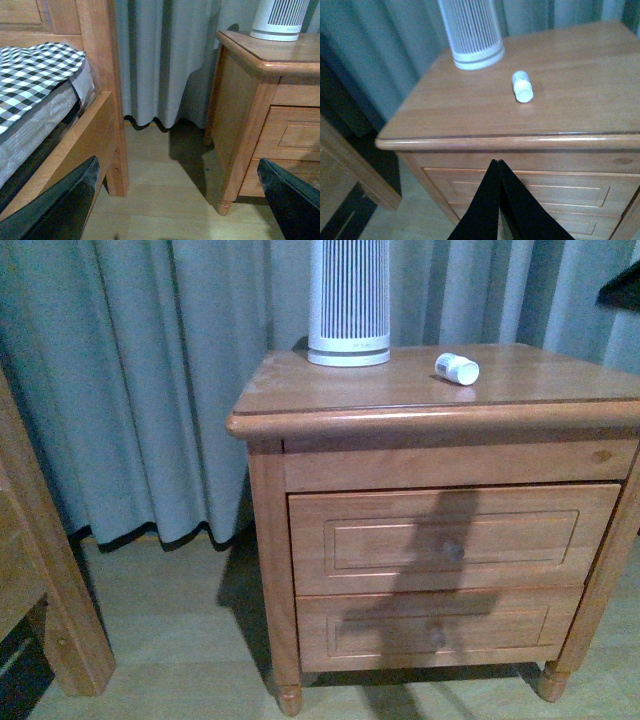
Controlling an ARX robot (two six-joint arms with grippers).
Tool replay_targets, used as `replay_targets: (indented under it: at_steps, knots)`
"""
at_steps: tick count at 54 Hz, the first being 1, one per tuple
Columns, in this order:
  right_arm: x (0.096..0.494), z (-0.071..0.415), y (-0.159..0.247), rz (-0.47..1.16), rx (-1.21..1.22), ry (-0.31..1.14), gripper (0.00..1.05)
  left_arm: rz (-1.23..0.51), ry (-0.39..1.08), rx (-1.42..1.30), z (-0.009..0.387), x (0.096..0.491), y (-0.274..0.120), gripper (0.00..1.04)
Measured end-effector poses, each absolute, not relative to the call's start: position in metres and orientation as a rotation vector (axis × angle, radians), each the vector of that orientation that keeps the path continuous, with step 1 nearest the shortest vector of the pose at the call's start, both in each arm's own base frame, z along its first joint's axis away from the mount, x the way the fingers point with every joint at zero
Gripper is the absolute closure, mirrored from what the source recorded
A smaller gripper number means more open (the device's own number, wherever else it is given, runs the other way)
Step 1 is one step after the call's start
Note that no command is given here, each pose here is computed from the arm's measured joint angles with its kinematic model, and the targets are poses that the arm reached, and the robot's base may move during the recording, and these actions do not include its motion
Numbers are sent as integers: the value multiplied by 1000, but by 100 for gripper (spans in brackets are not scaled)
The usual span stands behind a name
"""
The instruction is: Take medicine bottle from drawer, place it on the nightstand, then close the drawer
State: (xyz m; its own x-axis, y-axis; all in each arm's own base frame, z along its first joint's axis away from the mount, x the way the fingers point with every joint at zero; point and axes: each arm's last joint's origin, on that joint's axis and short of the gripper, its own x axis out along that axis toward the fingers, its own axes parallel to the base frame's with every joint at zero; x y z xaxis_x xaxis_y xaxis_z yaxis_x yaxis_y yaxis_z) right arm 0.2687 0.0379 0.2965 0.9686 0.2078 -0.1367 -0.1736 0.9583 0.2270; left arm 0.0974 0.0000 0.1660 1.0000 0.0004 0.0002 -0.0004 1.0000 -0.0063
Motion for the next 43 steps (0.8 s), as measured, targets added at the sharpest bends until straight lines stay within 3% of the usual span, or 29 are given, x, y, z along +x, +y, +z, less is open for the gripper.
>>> replay_targets:
  at_steps: [10, 19, 43]
  knots:
    - [163, 316, 30, 210, 179, 28, 102, 0, 0, -6, 166, 97, 0, 7]
    - [104, 301, 13, 58, 91, -7, 102, 0, 0, -6, 166, 97, 0, 7]
    - [98, 169, 0, 3, 7, 6, 102, 0, 0, -7, 166, 97, 0, 7]
